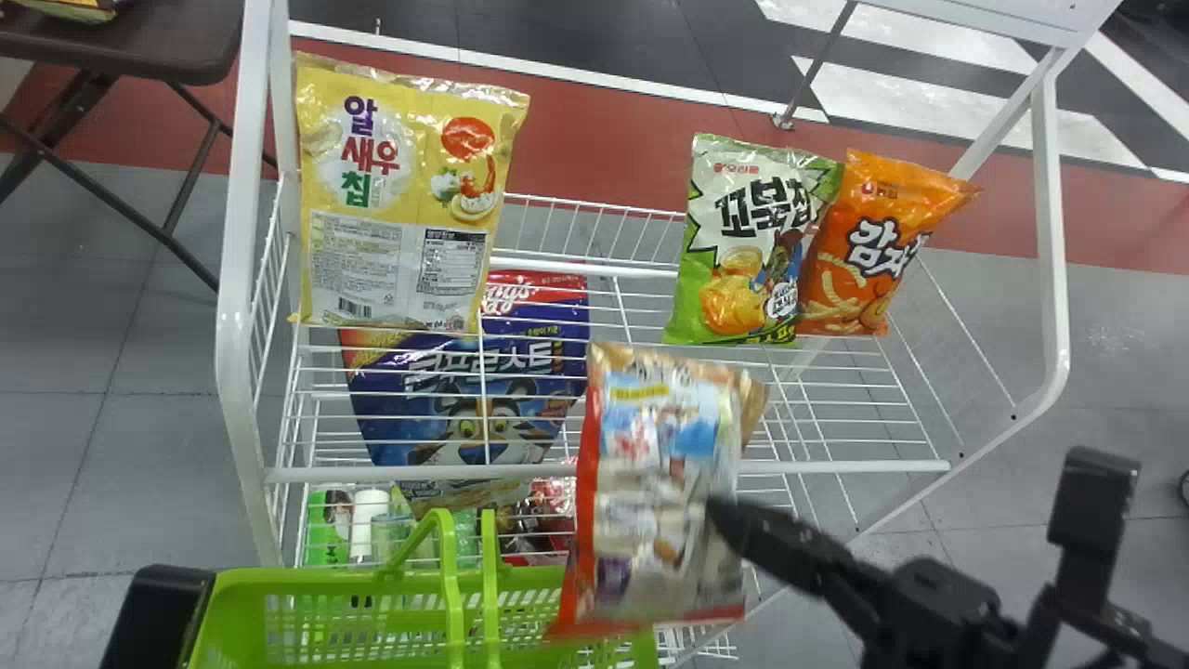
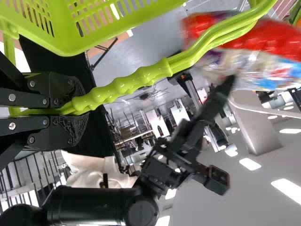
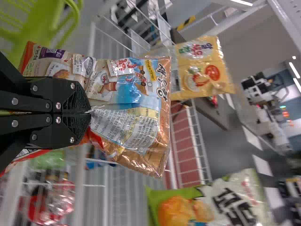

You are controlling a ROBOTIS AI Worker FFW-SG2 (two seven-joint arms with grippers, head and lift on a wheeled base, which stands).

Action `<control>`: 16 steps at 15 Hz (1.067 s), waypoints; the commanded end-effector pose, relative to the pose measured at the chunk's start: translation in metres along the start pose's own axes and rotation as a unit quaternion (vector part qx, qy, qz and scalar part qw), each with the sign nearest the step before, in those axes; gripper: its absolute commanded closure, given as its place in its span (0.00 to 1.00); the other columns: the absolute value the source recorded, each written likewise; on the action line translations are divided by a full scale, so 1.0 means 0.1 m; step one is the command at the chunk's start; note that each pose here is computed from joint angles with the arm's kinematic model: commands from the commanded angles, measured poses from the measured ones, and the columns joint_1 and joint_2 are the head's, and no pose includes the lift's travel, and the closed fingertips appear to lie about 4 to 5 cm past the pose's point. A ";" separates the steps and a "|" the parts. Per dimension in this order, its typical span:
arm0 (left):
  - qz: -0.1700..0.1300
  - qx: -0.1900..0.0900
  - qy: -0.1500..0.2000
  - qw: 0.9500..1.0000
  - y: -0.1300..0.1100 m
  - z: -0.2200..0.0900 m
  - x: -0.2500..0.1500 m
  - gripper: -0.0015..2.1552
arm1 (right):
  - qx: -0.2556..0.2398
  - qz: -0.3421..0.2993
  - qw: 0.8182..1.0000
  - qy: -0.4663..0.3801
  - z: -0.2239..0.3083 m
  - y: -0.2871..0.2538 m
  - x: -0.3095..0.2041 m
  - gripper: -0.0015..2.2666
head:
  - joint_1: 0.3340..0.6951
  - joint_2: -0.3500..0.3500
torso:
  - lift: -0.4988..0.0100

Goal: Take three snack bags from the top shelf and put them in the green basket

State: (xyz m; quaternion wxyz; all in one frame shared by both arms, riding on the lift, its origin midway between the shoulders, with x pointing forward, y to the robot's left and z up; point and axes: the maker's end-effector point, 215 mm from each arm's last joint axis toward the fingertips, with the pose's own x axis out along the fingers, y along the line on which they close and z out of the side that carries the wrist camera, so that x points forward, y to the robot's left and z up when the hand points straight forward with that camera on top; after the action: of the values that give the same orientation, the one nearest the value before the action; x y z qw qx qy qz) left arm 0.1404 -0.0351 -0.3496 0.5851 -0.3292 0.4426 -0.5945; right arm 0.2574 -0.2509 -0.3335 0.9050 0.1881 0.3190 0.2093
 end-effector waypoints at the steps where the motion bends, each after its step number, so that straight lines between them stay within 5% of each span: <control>1: -0.001 0.003 -0.001 1.000 0.00 0.02 0.00 0.98 | 0.108 0.014 0.989 0.103 -0.57 0.14 -0.25 0.99 | 1.00 0.00 | 0.90; 4: 0.000 0.006 -0.001 1.000 -0.01 0.03 0.04 0.98 | 0.102 0.057 0.990 0.082 -0.38 0.30 -0.21 0.99 | 1.00 0.00 | 0.90; 10: -0.004 0.012 0.002 1.000 -0.06 0.02 0.08 0.98 | 0.169 0.087 0.968 0.165 -1.16 0.45 0.23 0.99 | 1.00 0.00 | 0.90; 16: -0.011 0.014 0.004 1.000 -0.11 0.01 0.08 0.98 | 0.173 0.066 0.949 0.254 -1.90 0.64 0.62 0.98 | 1.00 0.00 | 0.90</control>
State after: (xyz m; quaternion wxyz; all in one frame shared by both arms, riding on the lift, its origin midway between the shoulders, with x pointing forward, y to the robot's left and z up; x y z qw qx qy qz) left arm 0.1367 -0.0446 -0.3400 0.5812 -0.3244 0.4330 -0.6079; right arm 0.1670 -0.1426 -0.4599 0.7441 0.3078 0.5397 0.2456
